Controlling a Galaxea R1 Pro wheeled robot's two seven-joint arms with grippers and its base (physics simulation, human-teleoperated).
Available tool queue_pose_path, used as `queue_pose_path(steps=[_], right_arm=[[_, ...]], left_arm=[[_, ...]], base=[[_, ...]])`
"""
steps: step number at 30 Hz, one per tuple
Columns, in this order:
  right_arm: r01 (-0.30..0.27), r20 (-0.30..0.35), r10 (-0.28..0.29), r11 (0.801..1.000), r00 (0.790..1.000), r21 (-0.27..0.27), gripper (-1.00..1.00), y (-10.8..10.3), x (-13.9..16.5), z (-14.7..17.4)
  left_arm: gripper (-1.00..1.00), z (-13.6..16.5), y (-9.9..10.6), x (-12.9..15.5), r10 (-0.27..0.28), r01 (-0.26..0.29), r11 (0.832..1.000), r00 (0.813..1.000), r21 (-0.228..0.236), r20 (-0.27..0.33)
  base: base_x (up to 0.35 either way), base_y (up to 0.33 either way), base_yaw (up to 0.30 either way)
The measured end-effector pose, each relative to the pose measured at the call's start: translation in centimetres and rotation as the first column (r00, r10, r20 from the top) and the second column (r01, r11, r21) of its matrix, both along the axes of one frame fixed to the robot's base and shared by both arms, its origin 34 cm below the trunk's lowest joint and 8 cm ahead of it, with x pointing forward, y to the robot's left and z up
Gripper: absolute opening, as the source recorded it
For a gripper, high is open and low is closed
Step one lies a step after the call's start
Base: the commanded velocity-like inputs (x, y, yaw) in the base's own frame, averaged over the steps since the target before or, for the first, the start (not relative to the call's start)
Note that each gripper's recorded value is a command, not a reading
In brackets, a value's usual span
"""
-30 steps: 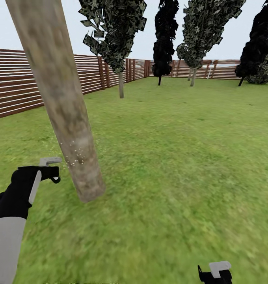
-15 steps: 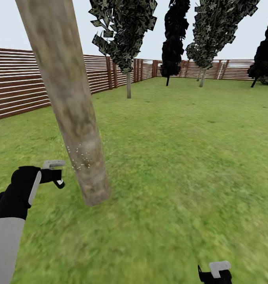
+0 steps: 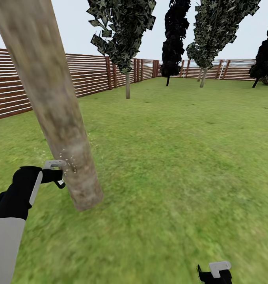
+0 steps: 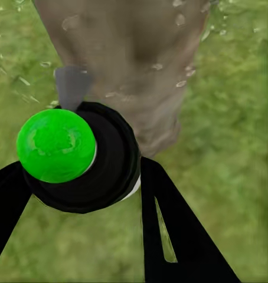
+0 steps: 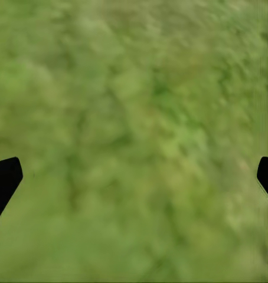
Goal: In the garden, pick up the pesticide atomizer on the floor and spray pesticide onto both trees until each tree trunk is fully covered.
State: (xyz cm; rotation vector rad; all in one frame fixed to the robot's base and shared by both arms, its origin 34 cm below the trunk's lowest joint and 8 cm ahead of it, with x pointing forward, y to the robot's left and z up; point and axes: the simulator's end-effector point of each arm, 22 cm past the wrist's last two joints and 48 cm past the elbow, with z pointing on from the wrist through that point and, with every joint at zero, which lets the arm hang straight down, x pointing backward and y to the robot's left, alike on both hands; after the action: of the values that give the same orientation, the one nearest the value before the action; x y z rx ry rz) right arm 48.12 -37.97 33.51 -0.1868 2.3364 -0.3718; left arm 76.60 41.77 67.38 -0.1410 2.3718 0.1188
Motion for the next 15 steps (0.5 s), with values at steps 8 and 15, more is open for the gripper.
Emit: queue_pose_path(steps=[8, 15], right_arm=[[0.000, 0.000, 0.000, 1.000, 1.000, 0.000, 1.00, -0.01, 0.01, 0.00], [0.000, 0.000, 0.000, 1.000, 1.000, 0.000, 1.00, -0.01, 0.01, 0.00]], left_arm=[[-1.00, -0.01, 0.05, -0.01, 0.001, -0.001, 1.000, 1.000, 0.001, -0.001], [-1.00, 0.00, 0.07, -0.01, 0.001, -0.001, 1.000, 1.000, 0.000, 0.000]], base=[[0.010, -0.272, 0.000], [0.006, -0.274, 0.000]])
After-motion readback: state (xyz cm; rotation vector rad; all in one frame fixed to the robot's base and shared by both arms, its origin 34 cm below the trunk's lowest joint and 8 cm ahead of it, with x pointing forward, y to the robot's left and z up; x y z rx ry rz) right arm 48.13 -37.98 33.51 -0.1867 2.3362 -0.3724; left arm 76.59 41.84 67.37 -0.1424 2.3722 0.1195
